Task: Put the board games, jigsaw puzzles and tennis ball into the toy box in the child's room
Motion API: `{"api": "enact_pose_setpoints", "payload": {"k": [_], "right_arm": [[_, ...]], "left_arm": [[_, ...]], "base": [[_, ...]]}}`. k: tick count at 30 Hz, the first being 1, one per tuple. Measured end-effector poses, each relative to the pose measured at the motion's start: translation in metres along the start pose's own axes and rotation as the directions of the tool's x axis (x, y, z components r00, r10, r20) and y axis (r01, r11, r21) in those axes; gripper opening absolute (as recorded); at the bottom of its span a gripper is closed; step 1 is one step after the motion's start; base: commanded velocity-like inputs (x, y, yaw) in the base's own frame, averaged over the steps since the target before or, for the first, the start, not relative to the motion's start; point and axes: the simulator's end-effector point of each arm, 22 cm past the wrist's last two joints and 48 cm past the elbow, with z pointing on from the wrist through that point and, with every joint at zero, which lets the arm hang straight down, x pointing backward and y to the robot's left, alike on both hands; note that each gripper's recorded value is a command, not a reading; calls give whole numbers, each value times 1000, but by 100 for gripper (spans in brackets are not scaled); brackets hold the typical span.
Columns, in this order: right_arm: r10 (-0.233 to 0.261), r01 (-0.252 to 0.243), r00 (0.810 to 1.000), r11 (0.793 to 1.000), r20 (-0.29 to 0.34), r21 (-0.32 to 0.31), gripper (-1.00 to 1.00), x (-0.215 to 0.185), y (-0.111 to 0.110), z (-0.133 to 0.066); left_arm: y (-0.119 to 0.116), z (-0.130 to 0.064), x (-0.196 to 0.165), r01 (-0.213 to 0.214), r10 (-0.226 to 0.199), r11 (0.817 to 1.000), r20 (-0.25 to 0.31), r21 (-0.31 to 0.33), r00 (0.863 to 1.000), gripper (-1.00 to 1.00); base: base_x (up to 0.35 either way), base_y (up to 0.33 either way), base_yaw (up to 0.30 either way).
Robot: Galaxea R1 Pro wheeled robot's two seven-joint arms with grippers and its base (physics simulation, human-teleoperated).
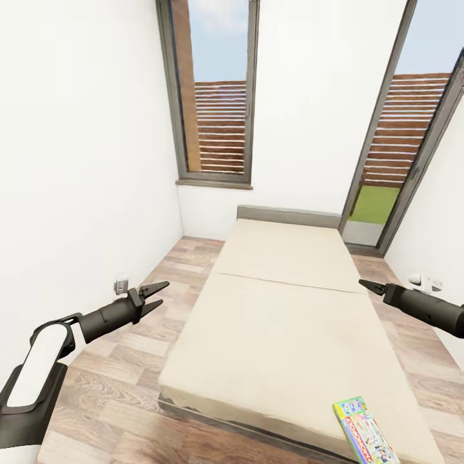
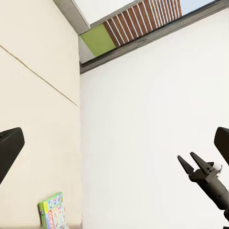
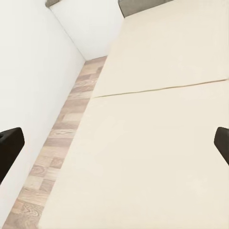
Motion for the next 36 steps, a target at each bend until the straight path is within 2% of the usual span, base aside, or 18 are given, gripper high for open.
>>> {"api": "enact_pose_setpoints", "payload": {"k": [36], "right_arm": [[-13,14,999,1000,50,-23,100,-21,15,-20]], "left_arm": [[-29,-10,-7,-42,41,999,23,29,999,100]], "base": [[0,1,-67]]}}
